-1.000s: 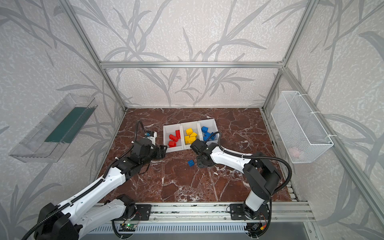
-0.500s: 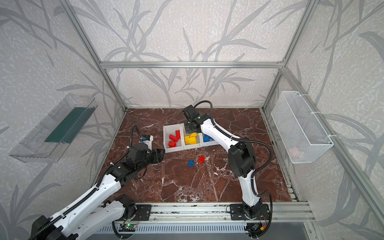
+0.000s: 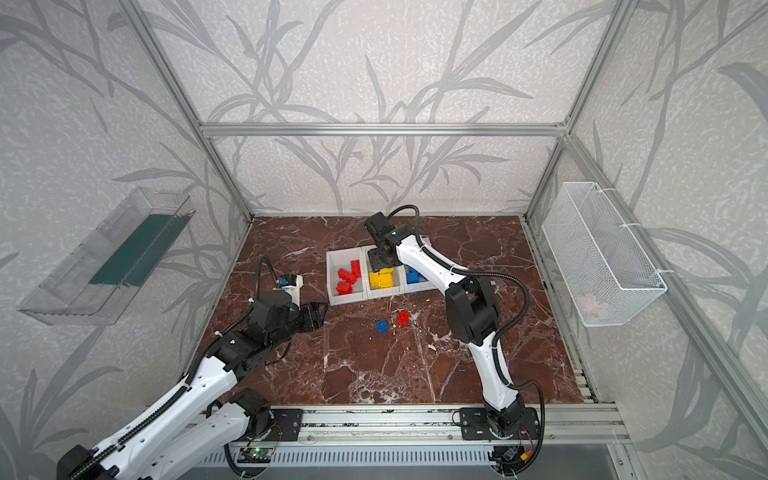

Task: Sort the legos into containers by color
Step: 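Carry the small yellow brick into the middle compartment and open the right gripper, then grasp the last blue brick with the left gripper while the right arm withdraws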

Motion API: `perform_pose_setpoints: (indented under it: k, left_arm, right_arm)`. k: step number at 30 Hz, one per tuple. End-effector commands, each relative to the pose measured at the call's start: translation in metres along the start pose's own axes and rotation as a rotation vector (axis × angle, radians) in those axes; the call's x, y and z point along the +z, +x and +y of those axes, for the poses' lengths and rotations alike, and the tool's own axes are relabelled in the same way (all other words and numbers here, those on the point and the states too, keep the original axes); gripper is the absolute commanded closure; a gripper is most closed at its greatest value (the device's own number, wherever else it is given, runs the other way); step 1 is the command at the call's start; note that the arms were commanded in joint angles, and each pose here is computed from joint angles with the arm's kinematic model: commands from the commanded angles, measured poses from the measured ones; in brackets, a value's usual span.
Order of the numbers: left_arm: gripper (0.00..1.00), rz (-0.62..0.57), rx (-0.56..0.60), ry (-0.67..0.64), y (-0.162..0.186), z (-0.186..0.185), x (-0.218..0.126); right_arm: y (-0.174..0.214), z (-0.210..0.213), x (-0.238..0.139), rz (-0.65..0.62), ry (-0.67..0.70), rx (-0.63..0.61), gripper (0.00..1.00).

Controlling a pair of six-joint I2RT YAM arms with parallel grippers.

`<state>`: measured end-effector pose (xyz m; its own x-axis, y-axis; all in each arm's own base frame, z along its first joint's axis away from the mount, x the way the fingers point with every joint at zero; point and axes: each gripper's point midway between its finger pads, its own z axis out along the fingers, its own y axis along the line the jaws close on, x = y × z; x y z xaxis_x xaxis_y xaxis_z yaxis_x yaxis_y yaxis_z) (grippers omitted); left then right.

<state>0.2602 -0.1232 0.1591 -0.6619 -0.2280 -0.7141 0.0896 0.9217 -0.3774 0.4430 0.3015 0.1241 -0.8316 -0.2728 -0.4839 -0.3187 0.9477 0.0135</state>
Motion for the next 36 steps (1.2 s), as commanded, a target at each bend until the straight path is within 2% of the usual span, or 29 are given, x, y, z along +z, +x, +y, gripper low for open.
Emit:
perform_pose_setpoints:
  k: [1,8,11,17,23,26,29,32,36]
  left_arm:
    - [0.34,0.017,-0.016,-0.008,0.006,0.004,0.001]
    - [0.35,0.025,-0.011,0.003,0.006,0.001,0.001]
    - [0.35,0.042,0.003,-0.012,0.008,0.003,0.002]
    - [0.35,0.077,0.026,0.008,0.010,-0.004,0.009]
    - [0.35,0.121,0.059,0.023,0.014,-0.012,0.018]
    - [0.35,0.153,0.095,0.042,0.017,-0.020,0.023]
    - [0.35,0.188,0.141,0.061,0.021,-0.029,0.031]
    - [0.35,0.225,0.204,0.091,0.027,-0.044,0.040]
    - [0.35,0.306,0.379,0.128,0.042,-0.072,0.054]
  right_arm:
    - [-0.009,0.001,-0.034,-0.051,-0.030,0.012,0.28]
    - [-0.007,-0.002,-0.063,-0.090,-0.053,0.015,0.28]
    - [0.007,-0.011,-0.077,-0.095,-0.041,0.009,0.28]
    - [0.057,-0.043,-0.105,-0.100,-0.001,0.067,0.27]
    - [0.131,-0.077,-0.122,-0.122,0.031,0.257,0.26]
    - [0.163,-0.091,-0.127,-0.146,0.050,0.316,0.26]
    - [0.194,-0.106,-0.132,-0.115,0.101,0.353,0.26]
    - [0.217,-0.110,-0.131,-0.092,0.094,0.395,0.26]
    - [0.237,-0.114,-0.129,-0.085,0.091,0.459,0.26]
